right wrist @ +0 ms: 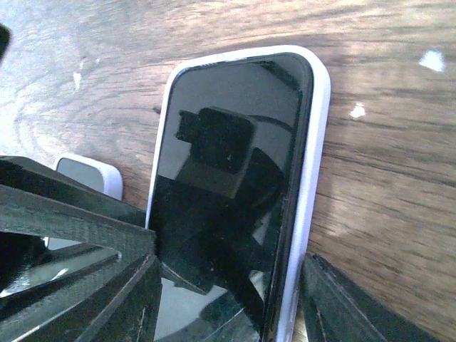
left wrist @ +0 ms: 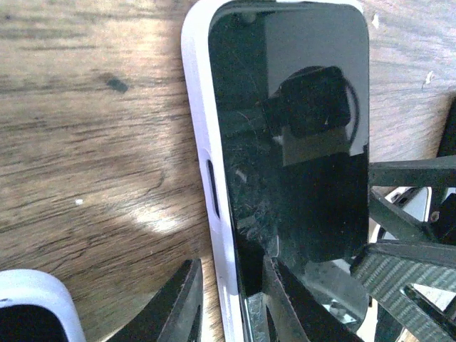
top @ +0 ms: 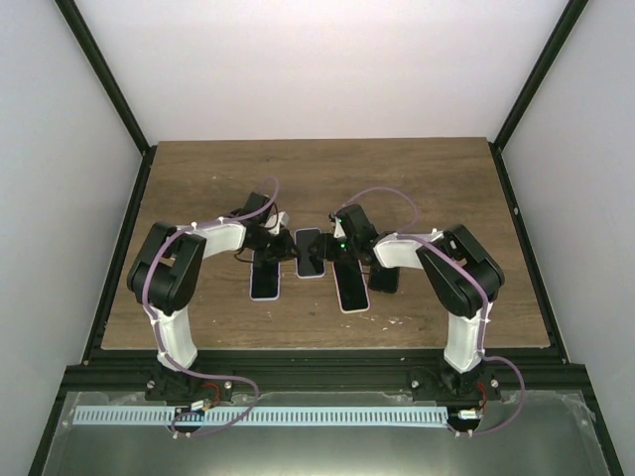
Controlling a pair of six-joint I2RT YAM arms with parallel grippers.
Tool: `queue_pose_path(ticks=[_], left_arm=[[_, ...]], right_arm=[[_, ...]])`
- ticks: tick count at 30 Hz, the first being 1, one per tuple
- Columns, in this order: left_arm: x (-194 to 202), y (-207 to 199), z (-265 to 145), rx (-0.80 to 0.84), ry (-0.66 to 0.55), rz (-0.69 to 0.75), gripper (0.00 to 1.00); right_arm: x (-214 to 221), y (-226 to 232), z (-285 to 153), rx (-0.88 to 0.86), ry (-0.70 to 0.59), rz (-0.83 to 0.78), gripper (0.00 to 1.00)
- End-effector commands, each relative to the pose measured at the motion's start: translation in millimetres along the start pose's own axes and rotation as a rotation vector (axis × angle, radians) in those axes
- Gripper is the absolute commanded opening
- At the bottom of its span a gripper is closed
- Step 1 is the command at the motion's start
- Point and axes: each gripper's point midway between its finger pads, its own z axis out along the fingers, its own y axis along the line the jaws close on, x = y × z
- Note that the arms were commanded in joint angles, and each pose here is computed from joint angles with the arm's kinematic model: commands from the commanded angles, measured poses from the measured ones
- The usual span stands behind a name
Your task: Put the phone into the phone case
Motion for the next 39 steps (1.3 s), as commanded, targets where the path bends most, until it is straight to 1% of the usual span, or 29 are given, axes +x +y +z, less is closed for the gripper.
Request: queue_pose_path(ticks=[1,4,6,9,17,21,24,27,32,39], left_arm=[[4.8,1.3,0.8,0.018,0.004,0.006,0.25],[7.1,-1.9,1.3,0.044,0.009,0.001,0.23],[7.6,-4.5,-0.3,0.055,0.008,0.003,0.23],[6.6,-5.9,-3.7,0.048,0.005,0.014,0.24],[4.0,-0.8,-10.8,0.008,-0.009,0.021,0.35],[5.2,3.1,-14.5,-0.002,-0.017,0.018,0.36],[5.6,8.3,-16.8,-0.016,-0.020,0.009,0.32],[4.1,11.9,-20.3,-0.026,-0.032,0.003,0.26],[4.4,11.5,-21.0,-0.017,-0.034,0.002,0.22],[7.9,12.6,-18.2,-0.006,-0.027,-0.002,0.22]], right_arm=[[5.6,18.7,8.2,-0.136,0.057,0.033,0.56],[3.8,41.3,3.2,-0.260,0.072,0.067,0.58],[-0.6,52.6,-2.9,-0.309,0.063,0.070,0.59],[-6.4,61.4,-8.3,-0.330,0.053,0.060,0.60],[-4.5,75.3,-14.2,-0.414,0.073,0.081,0.61],[-3.1,79.2,-15.8,-0.449,0.077,0.089,0.61],[-1.9,82.9,-16.9,-0.482,0.084,0.104,0.61],[-2.8,84.2,-16.1,-0.496,0.086,0.118,0.61],[-2.0,85.4,-13.6,-0.517,0.092,0.144,0.61],[-0.2,86.4,-8.2,-0.551,0.112,0.183,0.62]])
